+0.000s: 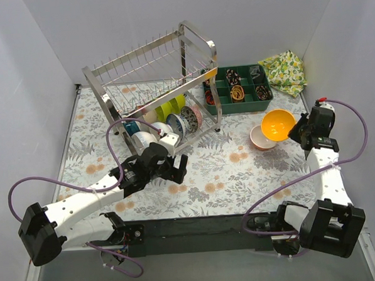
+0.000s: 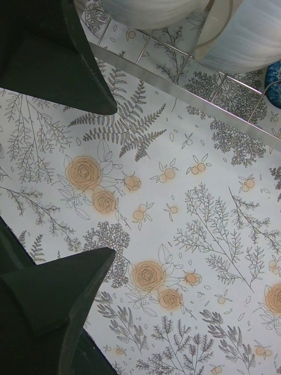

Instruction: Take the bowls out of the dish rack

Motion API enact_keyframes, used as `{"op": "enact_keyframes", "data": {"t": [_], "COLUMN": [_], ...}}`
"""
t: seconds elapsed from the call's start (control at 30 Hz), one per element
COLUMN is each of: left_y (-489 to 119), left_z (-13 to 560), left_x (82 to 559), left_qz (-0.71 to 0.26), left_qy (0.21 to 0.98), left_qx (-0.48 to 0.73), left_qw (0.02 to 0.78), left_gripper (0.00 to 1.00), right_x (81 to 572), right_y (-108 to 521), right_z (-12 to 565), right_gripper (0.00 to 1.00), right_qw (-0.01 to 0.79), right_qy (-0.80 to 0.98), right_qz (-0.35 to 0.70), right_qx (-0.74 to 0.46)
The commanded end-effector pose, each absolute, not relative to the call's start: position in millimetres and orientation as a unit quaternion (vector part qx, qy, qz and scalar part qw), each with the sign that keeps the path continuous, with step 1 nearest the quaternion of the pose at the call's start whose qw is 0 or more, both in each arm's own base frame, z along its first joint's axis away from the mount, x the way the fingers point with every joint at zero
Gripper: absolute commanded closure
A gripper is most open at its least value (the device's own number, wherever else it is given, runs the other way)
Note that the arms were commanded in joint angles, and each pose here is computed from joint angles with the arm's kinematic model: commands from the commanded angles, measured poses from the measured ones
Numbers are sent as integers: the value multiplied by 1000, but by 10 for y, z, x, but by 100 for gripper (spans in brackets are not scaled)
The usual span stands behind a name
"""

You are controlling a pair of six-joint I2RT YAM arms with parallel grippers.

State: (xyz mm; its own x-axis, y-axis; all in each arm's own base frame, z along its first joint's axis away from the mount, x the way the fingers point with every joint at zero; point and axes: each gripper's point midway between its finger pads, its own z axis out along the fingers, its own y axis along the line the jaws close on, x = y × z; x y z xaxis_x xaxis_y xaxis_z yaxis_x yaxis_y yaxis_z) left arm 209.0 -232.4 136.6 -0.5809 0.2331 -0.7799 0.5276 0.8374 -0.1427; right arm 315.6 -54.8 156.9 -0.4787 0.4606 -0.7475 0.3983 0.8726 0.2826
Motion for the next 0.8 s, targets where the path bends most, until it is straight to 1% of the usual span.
{"op": "enact_keyframes", "data": {"t": [0.0, 0.07, 0.3, 0.43, 0.57, 0.6, 0.63, 0.7, 0.73, 0.77], "left_y": [-2283, -2284, -2287, -2286, -2273, -2271, -2269, -2266, -2265, -2267], "left_z": [1447, 1463, 1483, 1471, 1474, 1474, 1486, 1480, 1473, 1466], "left_x": [2106, 2107, 2096, 2095, 2102, 2104, 2109, 2107, 2105, 2108], "left_qz": [-184, -185, -190, -189, -186, -185, -186, -185, -184, -183], "left_qy": [863, 862, 860, 861, 861, 861, 860, 861, 861, 861], "left_qx": [217, 217, 217, 218, 216, 216, 214, 215, 215, 216], "left_qw": [417, 419, 420, 419, 421, 421, 424, 423, 422, 422], "left_gripper": [2, 2, 2, 2, 2, 2, 2, 2, 2, 2], "right_x": [3316, 3326, 3335, 3339, 3288, 3267, 3257, 3245, 3239, 3239], "right_y": [-394, -318, -200, -110, -123, -123, -146, -150, -167, -174], "right_z": [1631, 1559, 1386, 1241, 1030, 992, 969, 943, 932, 942], "right_gripper": [99, 99, 99, 99, 98, 96, 90, 82, 74, 69], "right_qw": [455, 440, 408, 377, 352, 348, 346, 344, 344, 347], "right_qy": [841, 846, 858, 867, 877, 879, 880, 882, 883, 883], "right_qz": [129, 154, 188, 216, 210, 210, 207, 204, 199, 196], "right_qx": [264, 259, 250, 245, 250, 251, 251, 249, 250, 247]}}
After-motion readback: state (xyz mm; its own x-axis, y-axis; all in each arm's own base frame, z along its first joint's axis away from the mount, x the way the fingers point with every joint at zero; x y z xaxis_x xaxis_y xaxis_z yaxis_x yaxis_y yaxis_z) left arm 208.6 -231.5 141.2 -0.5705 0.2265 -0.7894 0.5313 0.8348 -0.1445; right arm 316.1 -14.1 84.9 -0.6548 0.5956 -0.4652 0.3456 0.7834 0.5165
